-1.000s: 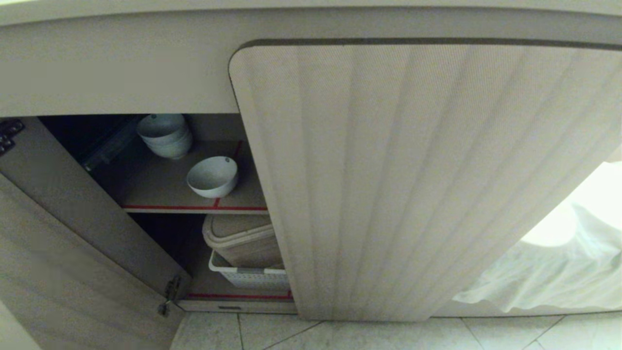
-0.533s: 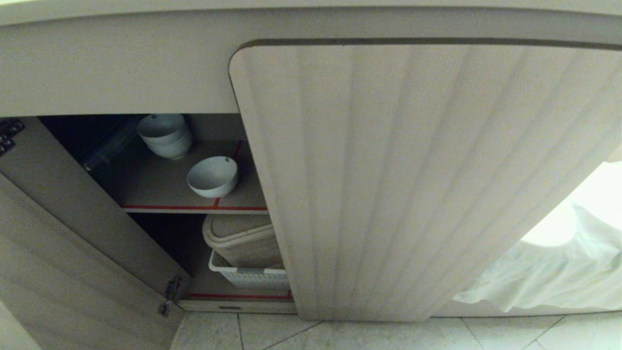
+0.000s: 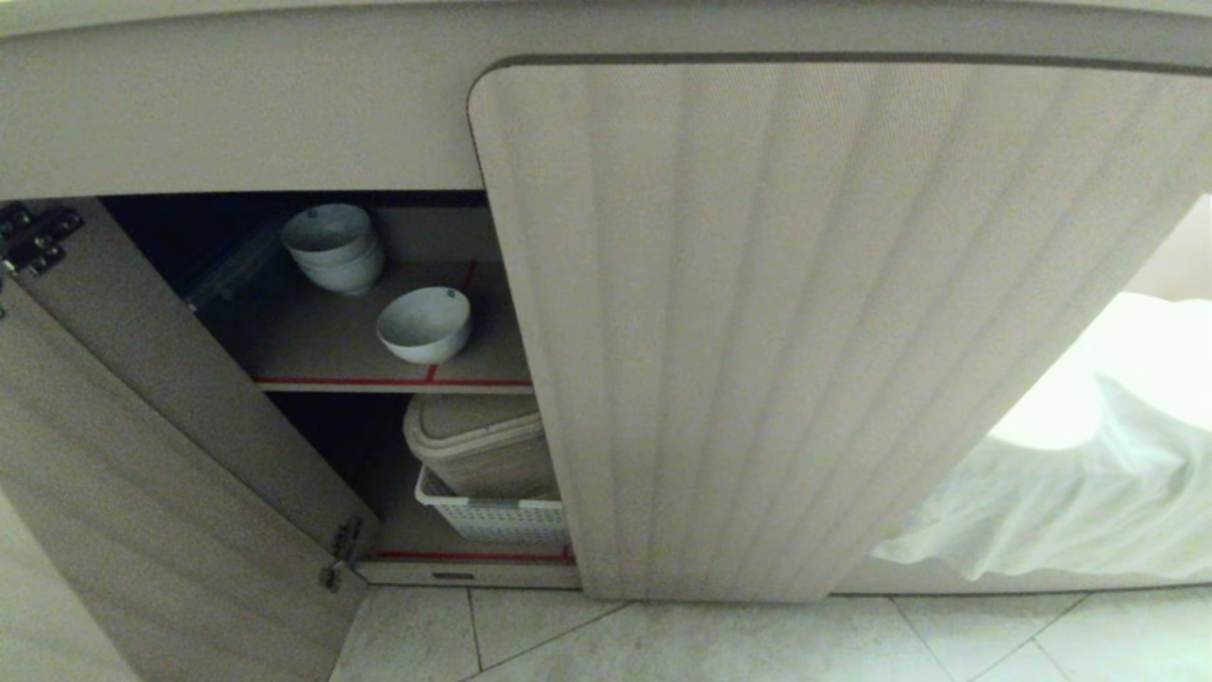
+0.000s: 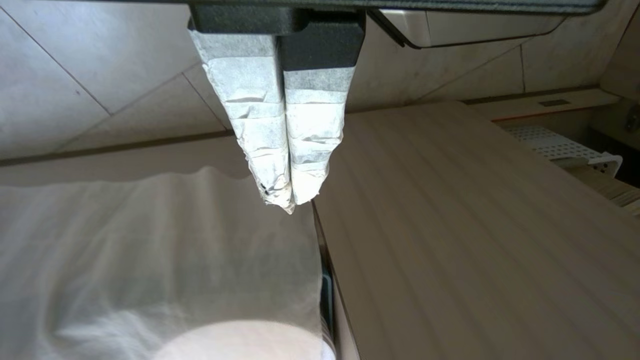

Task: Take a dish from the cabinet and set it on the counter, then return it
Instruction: Close the cabinet door

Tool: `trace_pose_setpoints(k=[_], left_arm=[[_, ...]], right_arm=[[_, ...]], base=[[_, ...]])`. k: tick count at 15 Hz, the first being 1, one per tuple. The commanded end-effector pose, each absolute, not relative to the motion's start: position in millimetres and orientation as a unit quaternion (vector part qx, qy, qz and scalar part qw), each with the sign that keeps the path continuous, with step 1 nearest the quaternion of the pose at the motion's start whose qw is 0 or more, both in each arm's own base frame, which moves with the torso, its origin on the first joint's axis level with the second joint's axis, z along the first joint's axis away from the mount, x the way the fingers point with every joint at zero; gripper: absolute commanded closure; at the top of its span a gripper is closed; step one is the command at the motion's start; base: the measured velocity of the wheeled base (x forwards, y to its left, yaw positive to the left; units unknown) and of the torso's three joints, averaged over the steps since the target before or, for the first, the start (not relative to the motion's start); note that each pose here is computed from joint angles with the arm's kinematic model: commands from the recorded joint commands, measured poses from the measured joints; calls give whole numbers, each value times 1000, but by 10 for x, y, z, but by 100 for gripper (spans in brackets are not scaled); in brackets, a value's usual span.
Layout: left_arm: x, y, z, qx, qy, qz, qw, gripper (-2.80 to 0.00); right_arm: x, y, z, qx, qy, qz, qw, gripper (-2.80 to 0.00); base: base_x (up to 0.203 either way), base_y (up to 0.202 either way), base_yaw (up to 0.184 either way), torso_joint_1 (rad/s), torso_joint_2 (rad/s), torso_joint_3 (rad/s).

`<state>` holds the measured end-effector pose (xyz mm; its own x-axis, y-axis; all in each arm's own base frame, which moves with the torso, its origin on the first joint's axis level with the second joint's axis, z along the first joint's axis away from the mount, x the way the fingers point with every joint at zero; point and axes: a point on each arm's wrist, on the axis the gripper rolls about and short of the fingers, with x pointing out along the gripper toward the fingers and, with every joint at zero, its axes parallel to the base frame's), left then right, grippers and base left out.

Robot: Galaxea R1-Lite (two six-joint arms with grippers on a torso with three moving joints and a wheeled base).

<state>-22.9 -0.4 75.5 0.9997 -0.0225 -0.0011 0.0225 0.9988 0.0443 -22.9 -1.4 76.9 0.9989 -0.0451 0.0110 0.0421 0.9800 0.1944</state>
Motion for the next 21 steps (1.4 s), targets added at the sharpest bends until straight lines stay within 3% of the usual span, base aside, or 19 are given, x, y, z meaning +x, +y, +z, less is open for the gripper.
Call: trace_pose_setpoints(k=[1,21], left_arm=[[-228,-4,752,17,1,-11,1000,0],[-229,-4,755,4,1,-11,1000,0]], right_arm=[[-229,-15,770,98,-8,-22,995,0],[-229,-15,770,98,-8,-22,995,0]], base=[[-193,0,1,7,-2,2],[-194,0,0,2,2,2]])
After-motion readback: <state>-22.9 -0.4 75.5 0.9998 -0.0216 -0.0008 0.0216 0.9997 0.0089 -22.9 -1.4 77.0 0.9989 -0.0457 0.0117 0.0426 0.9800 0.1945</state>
